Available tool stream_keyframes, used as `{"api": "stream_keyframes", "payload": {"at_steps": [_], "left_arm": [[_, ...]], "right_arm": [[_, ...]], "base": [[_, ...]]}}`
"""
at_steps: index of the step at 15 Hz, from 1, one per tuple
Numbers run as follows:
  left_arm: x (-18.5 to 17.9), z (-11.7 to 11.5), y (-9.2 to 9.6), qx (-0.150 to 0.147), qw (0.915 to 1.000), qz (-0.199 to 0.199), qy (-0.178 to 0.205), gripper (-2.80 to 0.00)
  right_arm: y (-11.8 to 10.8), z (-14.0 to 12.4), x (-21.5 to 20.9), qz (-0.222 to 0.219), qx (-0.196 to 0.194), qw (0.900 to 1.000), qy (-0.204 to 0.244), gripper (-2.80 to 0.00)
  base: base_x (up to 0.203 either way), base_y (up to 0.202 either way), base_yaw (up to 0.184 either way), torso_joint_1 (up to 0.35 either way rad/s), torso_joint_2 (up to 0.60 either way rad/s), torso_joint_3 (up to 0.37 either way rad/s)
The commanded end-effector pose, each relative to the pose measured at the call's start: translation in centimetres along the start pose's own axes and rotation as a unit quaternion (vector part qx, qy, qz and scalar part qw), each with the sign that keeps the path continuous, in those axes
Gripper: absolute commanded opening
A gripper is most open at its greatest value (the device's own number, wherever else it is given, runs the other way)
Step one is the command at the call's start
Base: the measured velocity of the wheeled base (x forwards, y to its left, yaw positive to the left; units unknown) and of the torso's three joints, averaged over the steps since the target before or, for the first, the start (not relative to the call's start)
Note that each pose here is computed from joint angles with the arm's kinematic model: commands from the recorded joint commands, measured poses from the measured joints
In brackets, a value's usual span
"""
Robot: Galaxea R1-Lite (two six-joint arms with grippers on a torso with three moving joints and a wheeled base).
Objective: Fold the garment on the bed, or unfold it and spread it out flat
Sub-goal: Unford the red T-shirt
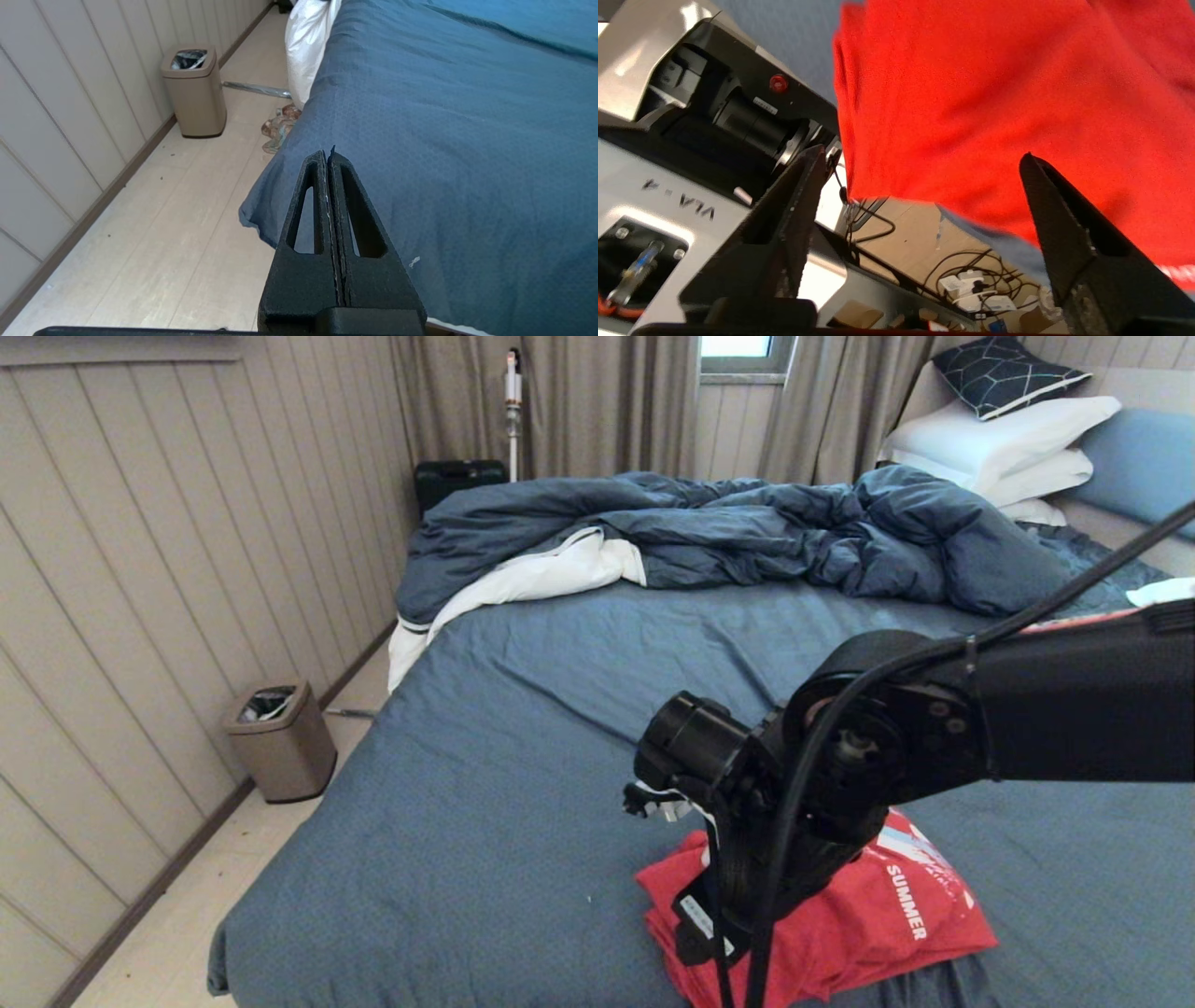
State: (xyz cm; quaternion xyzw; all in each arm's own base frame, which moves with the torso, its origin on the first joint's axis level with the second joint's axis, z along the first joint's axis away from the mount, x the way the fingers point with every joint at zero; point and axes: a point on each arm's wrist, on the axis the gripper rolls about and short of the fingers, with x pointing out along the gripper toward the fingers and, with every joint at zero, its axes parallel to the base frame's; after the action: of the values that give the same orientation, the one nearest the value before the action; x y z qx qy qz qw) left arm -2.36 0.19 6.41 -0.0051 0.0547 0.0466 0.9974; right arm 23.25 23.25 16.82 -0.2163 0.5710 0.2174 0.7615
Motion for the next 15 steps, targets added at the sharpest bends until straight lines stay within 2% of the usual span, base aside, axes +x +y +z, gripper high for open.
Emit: {"api": "stream_keyframes", "payload": {"at_steps": [1, 8, 9, 15], "left_arm": [[0.0, 0.0, 0.0, 0.0, 1.0, 0.001, 0.001, -2.8], [0.0, 0.0, 0.0, 0.0, 1.0, 0.001, 0.001, -2.8], [0.0, 0.0, 0.0, 0.0, 1.0, 0.001, 0.001, -2.8], [0.0, 0.0, 0.0, 0.0, 1.0, 0.001, 0.002, -2.8]], "right_arm": [[0.3, 0.5, 1.5, -0.007, -0.003, 1.0, 0.011, 0.0], [0.6, 1.3, 3.9, -0.048, -0.005, 0.999, 0.016, 0.0], [0.6, 1.4, 4.2, -0.056, -0.005, 0.998, 0.017, -2.8], [0.2, 1.3, 3.8, -0.064, 0.002, 0.998, 0.01, -2.8]], "base": [[0.0, 0.0, 0.0, 0.0, 0.0, 0.0], [0.0, 0.0, 0.0, 0.0, 0.0, 0.0], [0.0, 0.0, 0.0, 0.0, 0.0, 0.0], [0.0, 0.0, 0.0, 0.0, 0.0, 0.0]]}}
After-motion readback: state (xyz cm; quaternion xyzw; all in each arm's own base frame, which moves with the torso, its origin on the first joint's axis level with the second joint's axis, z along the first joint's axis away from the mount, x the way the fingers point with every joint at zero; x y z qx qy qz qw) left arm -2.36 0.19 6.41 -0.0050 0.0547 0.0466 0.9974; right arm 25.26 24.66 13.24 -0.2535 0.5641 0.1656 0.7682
